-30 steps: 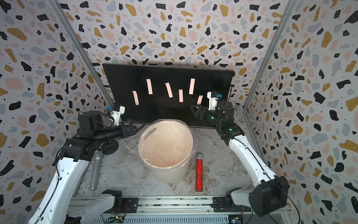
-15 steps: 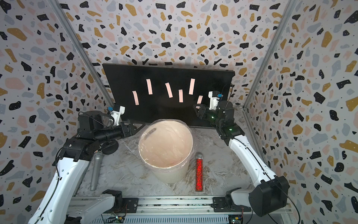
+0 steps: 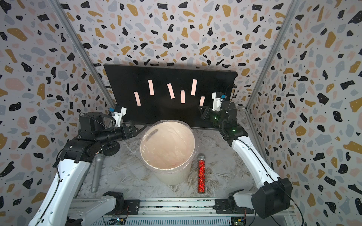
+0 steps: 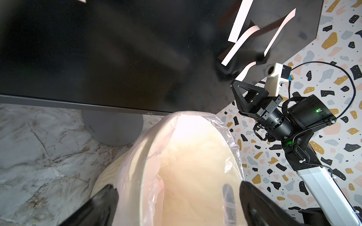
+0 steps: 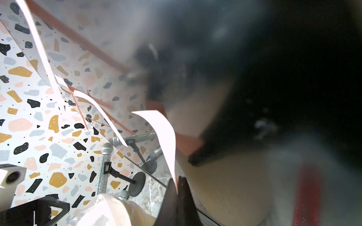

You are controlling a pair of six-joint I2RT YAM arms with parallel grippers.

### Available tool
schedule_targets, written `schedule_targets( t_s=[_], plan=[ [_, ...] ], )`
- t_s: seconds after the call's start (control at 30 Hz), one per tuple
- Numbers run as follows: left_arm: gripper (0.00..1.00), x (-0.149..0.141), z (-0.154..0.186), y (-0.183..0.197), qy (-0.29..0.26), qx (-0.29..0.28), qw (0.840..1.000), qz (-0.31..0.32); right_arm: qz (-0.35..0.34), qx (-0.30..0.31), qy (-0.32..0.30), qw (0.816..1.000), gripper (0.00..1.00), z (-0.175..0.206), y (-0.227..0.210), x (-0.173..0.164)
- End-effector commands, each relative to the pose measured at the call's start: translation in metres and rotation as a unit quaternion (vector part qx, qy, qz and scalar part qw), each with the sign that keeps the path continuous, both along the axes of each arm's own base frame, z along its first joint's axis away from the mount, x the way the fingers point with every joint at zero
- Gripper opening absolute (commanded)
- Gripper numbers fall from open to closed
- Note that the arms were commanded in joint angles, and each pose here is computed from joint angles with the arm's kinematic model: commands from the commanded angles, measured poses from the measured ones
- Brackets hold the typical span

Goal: Remove the sticky note from the monitor
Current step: Tear off the sticky note from the monitor.

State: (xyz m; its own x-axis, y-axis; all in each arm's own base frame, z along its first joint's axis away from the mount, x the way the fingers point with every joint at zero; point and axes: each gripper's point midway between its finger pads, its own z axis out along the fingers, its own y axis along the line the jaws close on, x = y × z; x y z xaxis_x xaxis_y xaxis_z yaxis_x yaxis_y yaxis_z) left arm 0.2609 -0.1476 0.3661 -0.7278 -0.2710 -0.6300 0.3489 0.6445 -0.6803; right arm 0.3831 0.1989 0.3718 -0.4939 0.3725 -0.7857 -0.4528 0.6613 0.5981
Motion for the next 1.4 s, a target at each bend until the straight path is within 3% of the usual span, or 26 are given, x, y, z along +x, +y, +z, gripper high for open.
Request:
schedule_targets(
  t_s=[0.0,0.5,1.0,1.37],
  plan=[
    [0.99,-0.005,0.016,0.000,-0.033,0.003,0.999,-0.006,-0.004,0.004,-0.020,1.000,0.00,0.024,-0.004,-0.005],
    [1.00,-0.005,0.017,0.000,-0.033,0.002,0.999,-0.005,0.027,0.010,-0.004,1.000,0.00,0.026,-0.002,-0.031],
    [0.99,-0.006,0.019,-0.001,-0.032,-0.001,0.999,-0.006,0.103,0.015,0.008,0.994,0.00,0.044,0.009,-0.089],
    [0.99,-0.008,0.019,-0.001,-0.033,0.000,0.999,-0.006,0.191,-0.042,0.019,0.980,0.00,0.034,0.052,-0.138]
  ],
)
